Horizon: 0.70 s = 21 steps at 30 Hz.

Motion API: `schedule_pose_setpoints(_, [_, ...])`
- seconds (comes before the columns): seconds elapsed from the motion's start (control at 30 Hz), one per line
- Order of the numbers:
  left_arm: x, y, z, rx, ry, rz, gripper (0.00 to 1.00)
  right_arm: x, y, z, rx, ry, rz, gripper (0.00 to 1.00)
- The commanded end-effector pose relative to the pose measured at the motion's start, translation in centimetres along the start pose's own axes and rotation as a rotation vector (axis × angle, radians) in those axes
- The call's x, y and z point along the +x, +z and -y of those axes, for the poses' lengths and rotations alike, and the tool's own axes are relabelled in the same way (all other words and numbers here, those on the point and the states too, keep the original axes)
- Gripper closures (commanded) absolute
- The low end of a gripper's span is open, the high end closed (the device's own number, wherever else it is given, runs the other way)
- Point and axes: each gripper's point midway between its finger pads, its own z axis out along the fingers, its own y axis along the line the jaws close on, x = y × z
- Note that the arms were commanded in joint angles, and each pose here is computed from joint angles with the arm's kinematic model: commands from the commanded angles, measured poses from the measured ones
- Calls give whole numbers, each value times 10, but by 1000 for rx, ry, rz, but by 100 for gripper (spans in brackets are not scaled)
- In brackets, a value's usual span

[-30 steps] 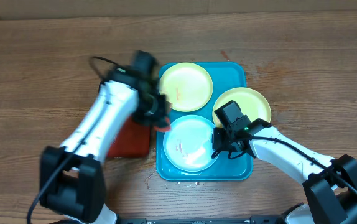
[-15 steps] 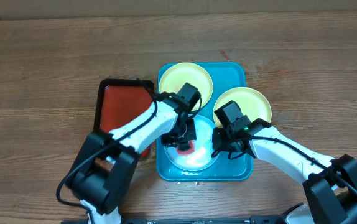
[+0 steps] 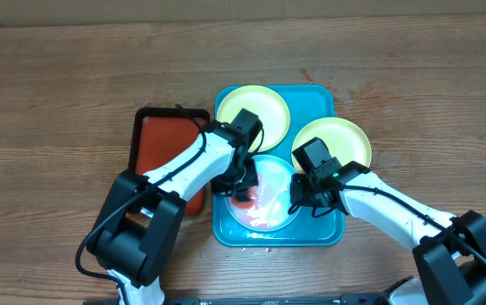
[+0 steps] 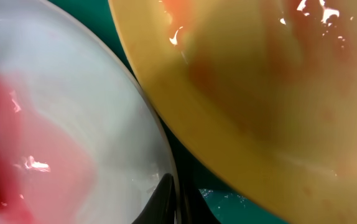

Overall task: Clean dirty plates on tray and stack at the side
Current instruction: 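Scrub the white plate with the sponge in the left gripper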

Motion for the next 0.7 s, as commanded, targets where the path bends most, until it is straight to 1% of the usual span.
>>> schedule_pose_setpoints(0.0, [22, 14, 62, 252, 116, -114, 96, 0, 3, 10, 49, 11, 9, 96])
schedule_pose_setpoints(0.13, [40, 24, 78, 299, 146, -189, 96, 0, 3, 11, 50, 11, 8, 96])
schedule_pose_setpoints(0.2, [47, 26, 74, 283, 132, -224, 96, 1, 3, 11, 52, 11, 6, 96])
schedule_pose_setpoints(0.27, [52, 27, 58, 225, 95, -259, 96, 1, 3, 11, 52, 11, 6, 96])
schedule_pose_setpoints(0.37, [54, 28, 23, 79, 42, -273, 96, 1, 3, 11, 52, 11, 6, 96])
schedule_pose_setpoints(0.43, [50, 28, -2, -38, 22, -248, 96, 1, 3, 11, 52, 11, 6, 96])
schedule_pose_setpoints(0.5, [44, 26, -25, -151, 19, -206, 96, 1, 3, 11, 52, 11, 6, 96])
schedule_pose_setpoints(0.6, [28, 21, -56, -332, 12, -101, 96, 1, 3, 11, 52, 11, 7, 96])
schedule_pose_setpoints(0.67, [19, 17, -64, -382, 16, -49, 96, 1, 3, 11, 52, 11, 7, 96])
